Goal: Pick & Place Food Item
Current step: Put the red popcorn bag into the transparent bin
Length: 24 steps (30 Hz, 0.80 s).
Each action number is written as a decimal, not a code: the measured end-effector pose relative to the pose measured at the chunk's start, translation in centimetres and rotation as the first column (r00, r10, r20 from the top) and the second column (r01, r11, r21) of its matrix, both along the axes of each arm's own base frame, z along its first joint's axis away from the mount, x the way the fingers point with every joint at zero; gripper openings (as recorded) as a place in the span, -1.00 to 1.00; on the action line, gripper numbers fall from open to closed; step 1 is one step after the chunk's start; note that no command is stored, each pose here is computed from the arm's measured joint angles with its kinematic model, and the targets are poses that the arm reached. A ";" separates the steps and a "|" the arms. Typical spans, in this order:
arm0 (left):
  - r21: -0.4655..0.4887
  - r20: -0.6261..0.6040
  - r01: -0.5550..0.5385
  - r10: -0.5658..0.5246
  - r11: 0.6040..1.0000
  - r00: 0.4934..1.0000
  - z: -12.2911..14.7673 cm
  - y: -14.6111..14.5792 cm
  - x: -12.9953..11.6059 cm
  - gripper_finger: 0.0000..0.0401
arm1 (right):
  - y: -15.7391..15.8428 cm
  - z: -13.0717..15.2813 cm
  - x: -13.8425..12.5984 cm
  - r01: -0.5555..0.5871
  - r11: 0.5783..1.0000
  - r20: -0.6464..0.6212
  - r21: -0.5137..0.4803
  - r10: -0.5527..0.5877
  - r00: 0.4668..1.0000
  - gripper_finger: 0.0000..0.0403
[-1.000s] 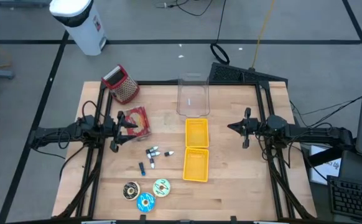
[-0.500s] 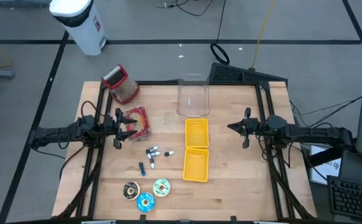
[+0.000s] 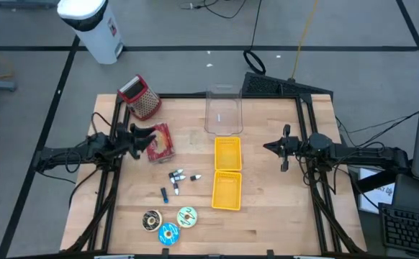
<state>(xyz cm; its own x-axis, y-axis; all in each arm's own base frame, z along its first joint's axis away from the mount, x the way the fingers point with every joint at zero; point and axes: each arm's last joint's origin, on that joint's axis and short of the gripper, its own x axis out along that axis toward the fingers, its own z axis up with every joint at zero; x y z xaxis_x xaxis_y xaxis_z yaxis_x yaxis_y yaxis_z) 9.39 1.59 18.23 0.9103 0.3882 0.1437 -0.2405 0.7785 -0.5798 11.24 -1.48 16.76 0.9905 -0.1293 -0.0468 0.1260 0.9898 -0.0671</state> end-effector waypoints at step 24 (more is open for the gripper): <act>-0.300 -0.741 -0.601 0.216 0.741 0.636 -0.2 3.0 0.6 0.14 | 0.0 0.0 0.0 0.000 1.000 0.000 0.000 0.000 1.000 -0.98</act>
